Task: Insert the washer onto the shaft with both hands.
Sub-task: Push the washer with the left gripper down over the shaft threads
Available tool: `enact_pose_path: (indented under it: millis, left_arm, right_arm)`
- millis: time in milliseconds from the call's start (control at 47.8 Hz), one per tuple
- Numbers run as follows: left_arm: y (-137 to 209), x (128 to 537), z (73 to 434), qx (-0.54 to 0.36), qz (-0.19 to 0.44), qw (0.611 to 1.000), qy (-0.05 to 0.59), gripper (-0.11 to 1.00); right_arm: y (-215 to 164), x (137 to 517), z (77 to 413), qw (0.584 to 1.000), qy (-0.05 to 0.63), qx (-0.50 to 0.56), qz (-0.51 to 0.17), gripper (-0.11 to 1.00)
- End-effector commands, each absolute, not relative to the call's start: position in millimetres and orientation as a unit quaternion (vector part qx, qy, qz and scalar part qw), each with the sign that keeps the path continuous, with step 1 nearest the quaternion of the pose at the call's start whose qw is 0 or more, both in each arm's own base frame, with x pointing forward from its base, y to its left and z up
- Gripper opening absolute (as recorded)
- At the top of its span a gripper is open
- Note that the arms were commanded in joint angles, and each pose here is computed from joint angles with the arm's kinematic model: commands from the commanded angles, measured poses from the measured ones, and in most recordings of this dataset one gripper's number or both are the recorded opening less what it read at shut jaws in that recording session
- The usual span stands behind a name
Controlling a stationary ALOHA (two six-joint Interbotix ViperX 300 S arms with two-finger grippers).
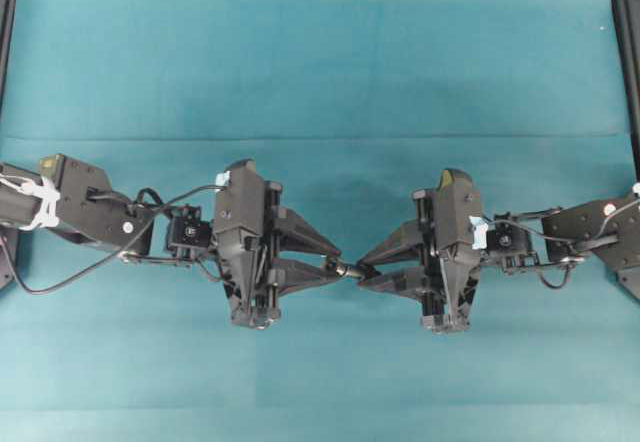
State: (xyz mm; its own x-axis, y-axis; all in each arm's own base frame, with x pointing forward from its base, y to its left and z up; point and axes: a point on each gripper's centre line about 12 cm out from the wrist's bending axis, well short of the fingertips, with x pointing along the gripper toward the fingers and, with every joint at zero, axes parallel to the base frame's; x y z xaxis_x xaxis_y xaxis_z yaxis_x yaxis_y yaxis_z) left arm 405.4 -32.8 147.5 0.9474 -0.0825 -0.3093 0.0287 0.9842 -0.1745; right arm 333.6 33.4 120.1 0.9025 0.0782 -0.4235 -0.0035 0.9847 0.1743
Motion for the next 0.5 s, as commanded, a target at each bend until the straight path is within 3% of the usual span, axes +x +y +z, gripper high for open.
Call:
enact_pose_path:
  millis: [0,481]
  left_arm:
    - [-33.7,409.3,154.2,-0.085,-0.030,0.985,0.146,0.36]
    - [-33.8,411.1,152.7,-0.085,-0.030,0.985,0.148,0.36]
  right_arm:
    - [33.8,339.8,127.9,0.975,0.203,0.091,0.021,0.00]
    - [31.1,341.2,130.9,0.977,0.189,0.098,0.014,0.00]
